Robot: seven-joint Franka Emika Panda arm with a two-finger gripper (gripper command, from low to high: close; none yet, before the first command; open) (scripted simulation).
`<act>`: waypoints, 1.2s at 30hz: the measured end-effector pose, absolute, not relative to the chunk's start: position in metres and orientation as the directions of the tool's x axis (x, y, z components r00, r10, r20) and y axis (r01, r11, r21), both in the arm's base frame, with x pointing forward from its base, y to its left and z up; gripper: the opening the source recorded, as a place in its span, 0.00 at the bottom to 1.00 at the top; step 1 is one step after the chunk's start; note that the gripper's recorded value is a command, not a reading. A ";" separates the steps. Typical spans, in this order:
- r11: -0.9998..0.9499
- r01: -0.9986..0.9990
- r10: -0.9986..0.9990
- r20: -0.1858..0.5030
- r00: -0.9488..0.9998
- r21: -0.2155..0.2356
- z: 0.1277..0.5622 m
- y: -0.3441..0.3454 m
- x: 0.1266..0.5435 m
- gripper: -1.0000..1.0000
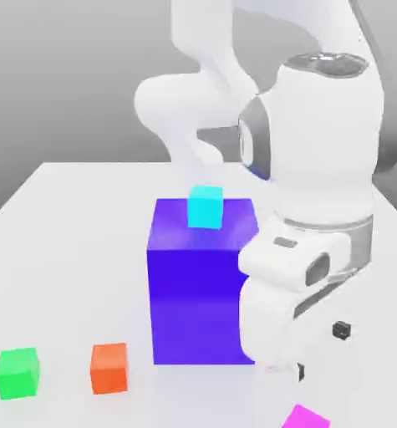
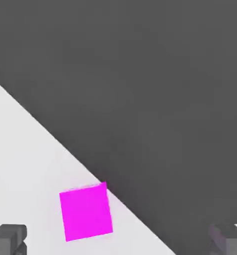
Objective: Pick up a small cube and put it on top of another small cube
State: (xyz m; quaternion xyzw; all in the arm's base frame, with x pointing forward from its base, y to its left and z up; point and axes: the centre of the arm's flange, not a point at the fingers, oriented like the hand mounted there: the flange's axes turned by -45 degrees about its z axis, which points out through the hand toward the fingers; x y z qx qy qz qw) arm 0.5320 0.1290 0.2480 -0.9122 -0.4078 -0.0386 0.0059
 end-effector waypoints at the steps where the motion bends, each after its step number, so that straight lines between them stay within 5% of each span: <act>1: -0.646 0.763 0.763 0.051 0.644 0.015 0.230 0.132 0.529 0.50; 6: -0.598 0.802 0.802 0.001 0.598 0.001 0.151 0.138 0.524 0.50; 7: -0.597 0.802 0.802 0.001 0.597 0.001 0.137 0.138 0.523 0.00; 14: -0.596 0.803 0.803 -0.001 0.596 0.000 0.133 0.138 0.523 0.00; 18: -0.599 0.801 0.801 -0.001 0.599 -0.001 0.181 0.136 0.523 0.00; 25: -0.801 0.598 0.598 -0.012 0.801 0.011 0.214 -0.039 0.518 0.00; 31: -0.936 0.351 0.351 -0.006 0.936 0.004 0.227 -0.190 0.461 0.00; 34: -0.974 0.227 0.227 0.000 0.974 -0.001 0.195 -0.256 0.429 0.00; 35: -0.978 0.211 0.211 -0.001 0.978 -0.002 0.184 -0.264 0.424 1.00; 36: -0.978 0.211 0.211 -0.001 0.978 -0.002 0.184 -0.264 0.424 1.00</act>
